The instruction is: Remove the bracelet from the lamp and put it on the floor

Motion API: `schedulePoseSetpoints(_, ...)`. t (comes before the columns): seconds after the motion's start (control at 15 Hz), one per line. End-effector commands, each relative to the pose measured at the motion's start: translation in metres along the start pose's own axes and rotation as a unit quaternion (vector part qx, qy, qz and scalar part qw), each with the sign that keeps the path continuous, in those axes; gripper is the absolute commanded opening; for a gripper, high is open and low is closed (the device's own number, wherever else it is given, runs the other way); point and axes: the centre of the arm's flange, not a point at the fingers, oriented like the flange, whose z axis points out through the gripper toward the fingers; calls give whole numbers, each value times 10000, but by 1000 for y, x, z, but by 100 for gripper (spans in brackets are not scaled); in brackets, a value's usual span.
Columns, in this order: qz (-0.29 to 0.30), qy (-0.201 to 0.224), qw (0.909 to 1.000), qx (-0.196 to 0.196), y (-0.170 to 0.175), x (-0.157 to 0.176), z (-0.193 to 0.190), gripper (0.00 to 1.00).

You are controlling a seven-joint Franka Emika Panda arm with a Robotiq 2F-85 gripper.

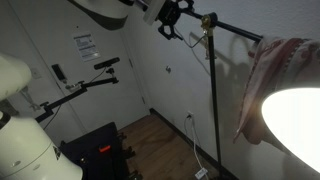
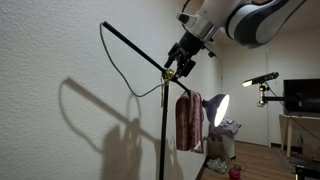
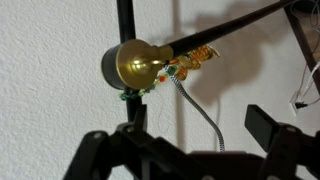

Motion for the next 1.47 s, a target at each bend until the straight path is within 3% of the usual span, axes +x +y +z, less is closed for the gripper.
schedulePoseSetpoints(0.0, -260, 203, 9995, 3, 7, 6, 8, 100)
schedulePoseSetpoints(0.73, -614, 217, 9977, 161, 11, 25, 24, 100)
schedulePoseSetpoints(1.33, -516, -98, 9986, 112, 15, 22, 30, 99)
schedulePoseSetpoints(1.4, -486, -130, 9987, 89, 15, 21, 31, 74)
